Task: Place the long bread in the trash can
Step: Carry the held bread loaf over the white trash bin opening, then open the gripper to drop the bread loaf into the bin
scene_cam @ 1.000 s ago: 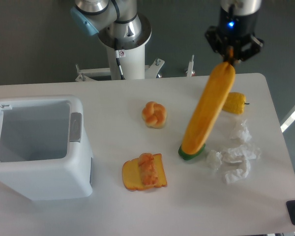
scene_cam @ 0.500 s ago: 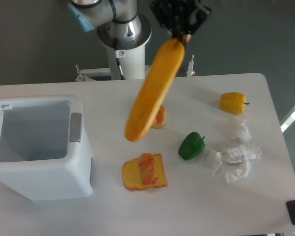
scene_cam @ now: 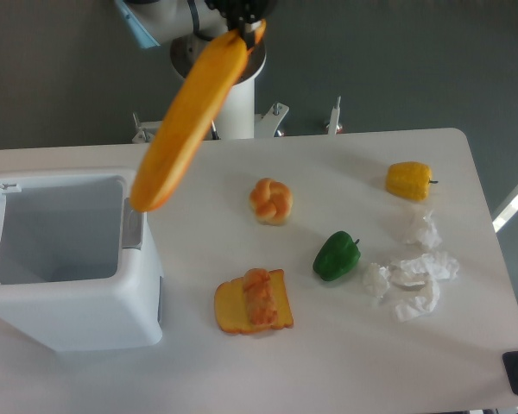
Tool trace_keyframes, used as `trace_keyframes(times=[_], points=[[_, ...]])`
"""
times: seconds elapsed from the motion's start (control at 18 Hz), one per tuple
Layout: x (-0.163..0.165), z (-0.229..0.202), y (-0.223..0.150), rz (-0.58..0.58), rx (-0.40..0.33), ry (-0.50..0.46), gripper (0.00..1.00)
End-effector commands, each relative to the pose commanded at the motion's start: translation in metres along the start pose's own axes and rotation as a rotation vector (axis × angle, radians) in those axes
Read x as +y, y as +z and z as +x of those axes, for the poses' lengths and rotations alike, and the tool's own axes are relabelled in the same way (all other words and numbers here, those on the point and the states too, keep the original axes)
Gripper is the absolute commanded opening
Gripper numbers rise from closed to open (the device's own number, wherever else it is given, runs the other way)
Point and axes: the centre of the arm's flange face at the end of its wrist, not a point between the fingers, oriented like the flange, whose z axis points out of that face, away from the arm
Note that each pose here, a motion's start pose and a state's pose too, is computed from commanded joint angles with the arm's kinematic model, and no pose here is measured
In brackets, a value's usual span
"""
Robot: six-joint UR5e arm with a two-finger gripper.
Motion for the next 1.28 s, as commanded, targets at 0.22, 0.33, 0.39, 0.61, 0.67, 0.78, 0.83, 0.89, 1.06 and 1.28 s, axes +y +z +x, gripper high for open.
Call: trace_keyframes(times=[0.22,0.33,0.39,0.61,0.67,0.78,0.83,0.89,1.06,1.28], points=[[-0.024,0.01,0.015,-0.056,0.016,0.075,0.01],[-0.038,0.008,0.029,-0.109,0.026,0.113,0.01],[-0.045,0.007,0.034,-0.122,0.027,0.127,0.01],[-0.064,-0.004,0.033,-0.128,0.021,0.15,0.01],[-0.068,-0.007,0.03,-0.138,0.02,0.157,0.01],[-0.083,-0.013,0.031,-0.164,0.015,0.181,0.02],[-0.089,-0.016,0.033,-0.167,0.012,0.189,0.02],[-0.095,-0.019,0.035,-0.165,0.011,0.194,0.03],[-0.107,-0.018,0.047,-0.193,0.011,0.223,0.06],[-0.121,-0.014,0.059,-0.206,0.01,0.254,0.21]])
